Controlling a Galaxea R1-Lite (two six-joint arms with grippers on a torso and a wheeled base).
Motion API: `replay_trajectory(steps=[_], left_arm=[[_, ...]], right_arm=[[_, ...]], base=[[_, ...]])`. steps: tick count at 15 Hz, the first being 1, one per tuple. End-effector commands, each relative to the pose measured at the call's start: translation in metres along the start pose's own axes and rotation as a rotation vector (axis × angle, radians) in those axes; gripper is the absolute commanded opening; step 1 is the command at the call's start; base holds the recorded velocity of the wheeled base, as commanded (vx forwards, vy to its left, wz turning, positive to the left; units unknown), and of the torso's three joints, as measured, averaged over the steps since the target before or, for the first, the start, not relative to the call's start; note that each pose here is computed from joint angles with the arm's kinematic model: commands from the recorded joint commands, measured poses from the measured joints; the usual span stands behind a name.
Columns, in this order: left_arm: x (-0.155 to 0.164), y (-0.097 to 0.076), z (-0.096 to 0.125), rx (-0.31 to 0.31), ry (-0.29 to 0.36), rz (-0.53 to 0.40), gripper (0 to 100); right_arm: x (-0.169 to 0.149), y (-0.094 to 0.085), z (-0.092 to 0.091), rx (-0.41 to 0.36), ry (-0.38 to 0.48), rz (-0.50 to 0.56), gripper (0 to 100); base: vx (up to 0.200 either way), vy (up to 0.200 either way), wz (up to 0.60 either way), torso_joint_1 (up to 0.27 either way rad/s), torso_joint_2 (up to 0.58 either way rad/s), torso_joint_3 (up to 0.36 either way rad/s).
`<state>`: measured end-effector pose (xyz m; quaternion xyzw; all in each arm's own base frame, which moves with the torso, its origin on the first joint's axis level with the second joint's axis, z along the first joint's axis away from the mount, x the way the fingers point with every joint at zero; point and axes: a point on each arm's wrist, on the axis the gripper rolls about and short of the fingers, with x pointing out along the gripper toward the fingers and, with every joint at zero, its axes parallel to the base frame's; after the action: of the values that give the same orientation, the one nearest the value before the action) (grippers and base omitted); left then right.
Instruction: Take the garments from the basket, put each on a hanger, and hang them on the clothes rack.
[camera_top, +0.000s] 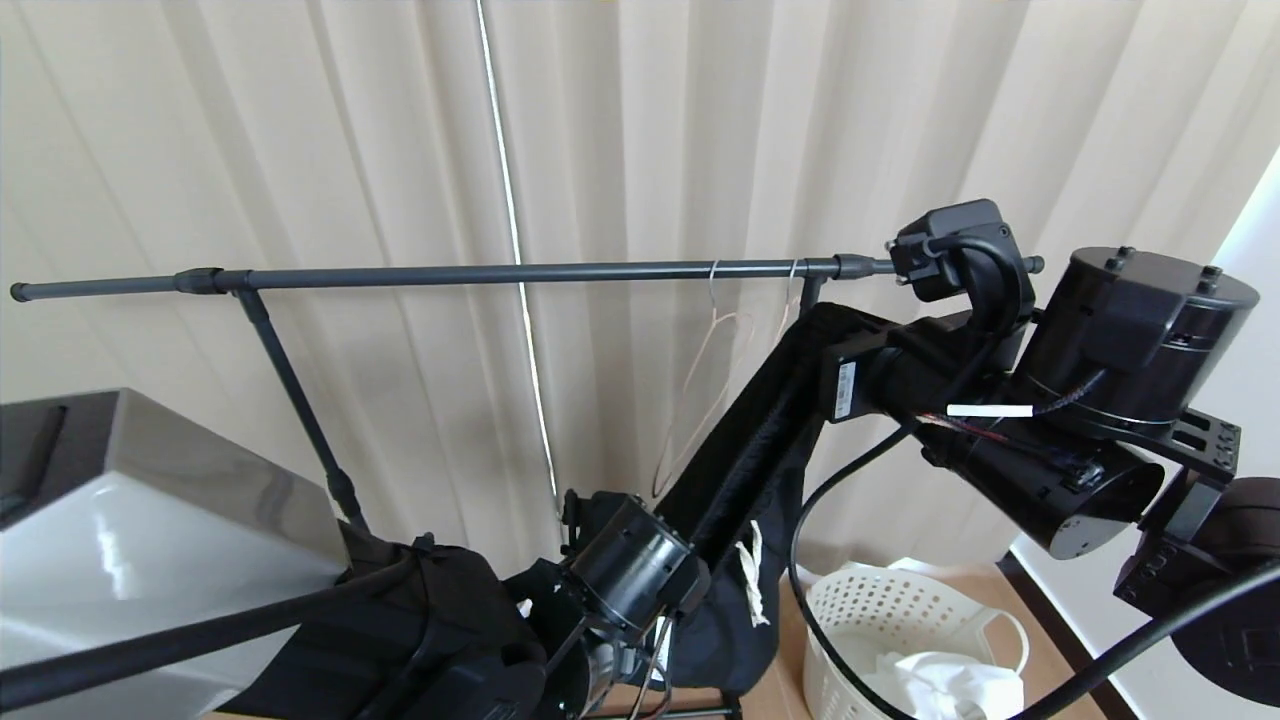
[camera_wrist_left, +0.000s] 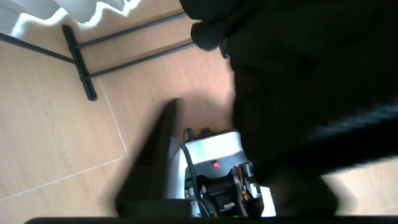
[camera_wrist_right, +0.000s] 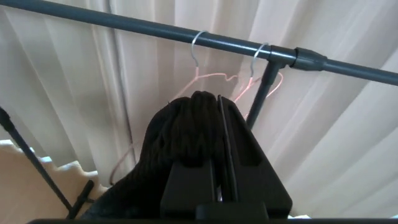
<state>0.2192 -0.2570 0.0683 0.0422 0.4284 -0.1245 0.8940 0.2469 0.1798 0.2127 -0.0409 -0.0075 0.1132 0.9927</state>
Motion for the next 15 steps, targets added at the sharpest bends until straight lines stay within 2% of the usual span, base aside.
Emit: replay_trajectory(steps=[1,3,4,6,7,9,11,12,13,15], left_arm=[[-0.009,0.002,0.003,-0.008,-0.032,0.010,0],[-0.023,0.007,0.013,-0.029,-0.079,0.004,0],[-0.037,0.013,0.022,-0.050,-0.116,-0.007,0],[-0.053,0.025,0.036,-0.053,-0.173,-0.009,0],[-0.076,0.045,0.062,-0.040,-0.275,0.003,0],[-0.099,0.062,0.085,-0.034,-0.371,0.020,0],[-0.110,0.066,0.091,-0.009,-0.405,0.024,0],[-0.116,0.067,0.092,0.009,-0.423,0.023,0],[-0.120,0.066,0.095,0.009,-0.438,0.019,0],[-0.123,0.066,0.097,0.005,-0.451,0.014,0]], right_arm=[[0.002,-0.013,0.004,0.003,-0.008,-0.041,0],[0.004,-0.018,0.002,-0.008,0.011,-0.058,0],[0.004,-0.022,-0.001,-0.025,0.053,-0.066,0],[-0.002,-0.025,0.002,-0.052,0.133,-0.055,0],[-0.006,-0.027,0.005,-0.039,0.223,-0.048,0],[-0.007,-0.025,0.017,0.066,0.320,-0.029,0],[-0.007,-0.024,0.029,0.155,0.407,0.024,0],[-0.007,-0.024,0.044,0.270,0.470,0.083,0],[-0.006,-0.023,0.050,0.336,0.496,0.108,0],[-0.001,-0.021,0.048,0.360,0.508,0.104,0]], base=[[0.000,0.000,0.00,0.000,0.00,0.000],[0.000,0.000,0.00,0.000,0.00,0.000],[0.000,0.000,0.00,0.000,0.00,0.000],[0.000,0.000,0.00,0.000,0.00,0.000],[0.000,0.000,0.00,0.000,0.00,0.000],[0.000,0.000,0.00,0.000,0.00,0.000],[0.000,0.000,0.00,0.000,0.00,0.000],[0.000,0.000,0.00,0.000,0.00,0.000],[0.000,0.000,0.00,0.000,0.00,0.000],[0.000,0.000,0.00,0.000,0.00,0.000]])
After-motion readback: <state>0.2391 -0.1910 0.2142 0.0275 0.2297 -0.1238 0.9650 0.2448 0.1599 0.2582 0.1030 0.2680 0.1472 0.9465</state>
